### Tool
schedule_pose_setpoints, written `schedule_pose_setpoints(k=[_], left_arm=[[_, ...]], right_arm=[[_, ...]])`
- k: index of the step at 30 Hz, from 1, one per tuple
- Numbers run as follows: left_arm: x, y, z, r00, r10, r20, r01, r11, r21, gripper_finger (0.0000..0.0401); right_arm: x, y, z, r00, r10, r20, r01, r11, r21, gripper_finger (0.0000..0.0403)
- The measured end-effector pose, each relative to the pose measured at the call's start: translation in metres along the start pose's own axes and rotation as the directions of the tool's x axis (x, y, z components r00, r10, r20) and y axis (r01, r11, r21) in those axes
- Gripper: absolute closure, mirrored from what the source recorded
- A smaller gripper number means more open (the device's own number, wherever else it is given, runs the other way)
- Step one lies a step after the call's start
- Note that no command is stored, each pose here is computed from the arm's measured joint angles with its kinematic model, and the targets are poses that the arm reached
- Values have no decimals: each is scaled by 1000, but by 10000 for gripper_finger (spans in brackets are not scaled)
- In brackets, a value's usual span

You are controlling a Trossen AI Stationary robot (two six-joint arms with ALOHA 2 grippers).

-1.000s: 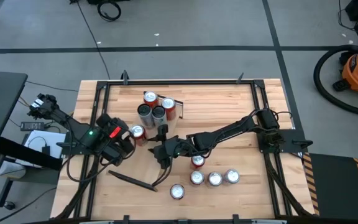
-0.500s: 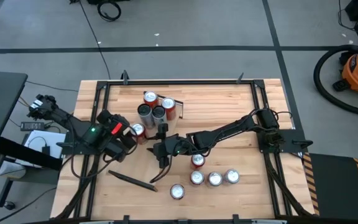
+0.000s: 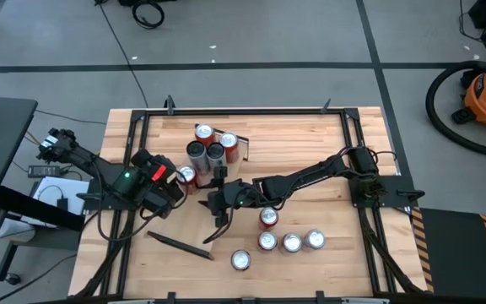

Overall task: Place canned beverage on shelf
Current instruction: Put the top red soda can on the shelf, then put the middle red soda can on the shelf

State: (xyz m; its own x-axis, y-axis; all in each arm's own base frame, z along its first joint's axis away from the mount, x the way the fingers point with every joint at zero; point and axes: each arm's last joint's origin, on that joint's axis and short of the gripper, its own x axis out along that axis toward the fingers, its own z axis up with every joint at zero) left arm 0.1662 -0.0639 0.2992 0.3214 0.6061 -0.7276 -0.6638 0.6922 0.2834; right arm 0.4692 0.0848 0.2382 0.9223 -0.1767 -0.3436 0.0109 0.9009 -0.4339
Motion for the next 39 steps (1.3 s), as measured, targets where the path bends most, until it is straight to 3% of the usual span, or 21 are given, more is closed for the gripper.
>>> schedule_pose_setpoints(k=[8,12,16,19,24,30,32,34,39], left_arm=[[-13,7,9,998,-31,-46,32,999,9,111],[-22,6,11,983,-115,-140,113,993,-21,111],[-26,3,10,939,-215,-270,207,977,-57,111],[-30,-3,11,917,-288,-274,280,957,-68,111],[-45,-23,10,863,-474,-177,486,874,28,111],[-70,-47,14,714,-699,-29,697,706,127,111],[-75,-50,16,674,-738,5,731,668,140,111],[-78,-53,19,651,-758,34,747,648,149,111],[-79,-53,24,666,-733,138,701,678,222,111]], right_arm=[[-1,2,-4,999,-18,-50,16,999,-40,190],[-4,2,-5,995,-37,-93,31,997,-66,190],[-18,-3,3,991,-48,-124,38,996,-84,190],[-28,-6,11,992,-48,-114,39,996,-83,190],[-42,-10,19,992,-45,-116,35,996,-87,190],[-55,-17,19,980,-34,-195,23,998,-60,190],[-59,-22,19,976,-34,-214,25,999,-43,190],[-63,-25,20,974,-33,-223,28,999,-25,190],[-64,-25,19,971,-43,-234,37,999,-30,190]])
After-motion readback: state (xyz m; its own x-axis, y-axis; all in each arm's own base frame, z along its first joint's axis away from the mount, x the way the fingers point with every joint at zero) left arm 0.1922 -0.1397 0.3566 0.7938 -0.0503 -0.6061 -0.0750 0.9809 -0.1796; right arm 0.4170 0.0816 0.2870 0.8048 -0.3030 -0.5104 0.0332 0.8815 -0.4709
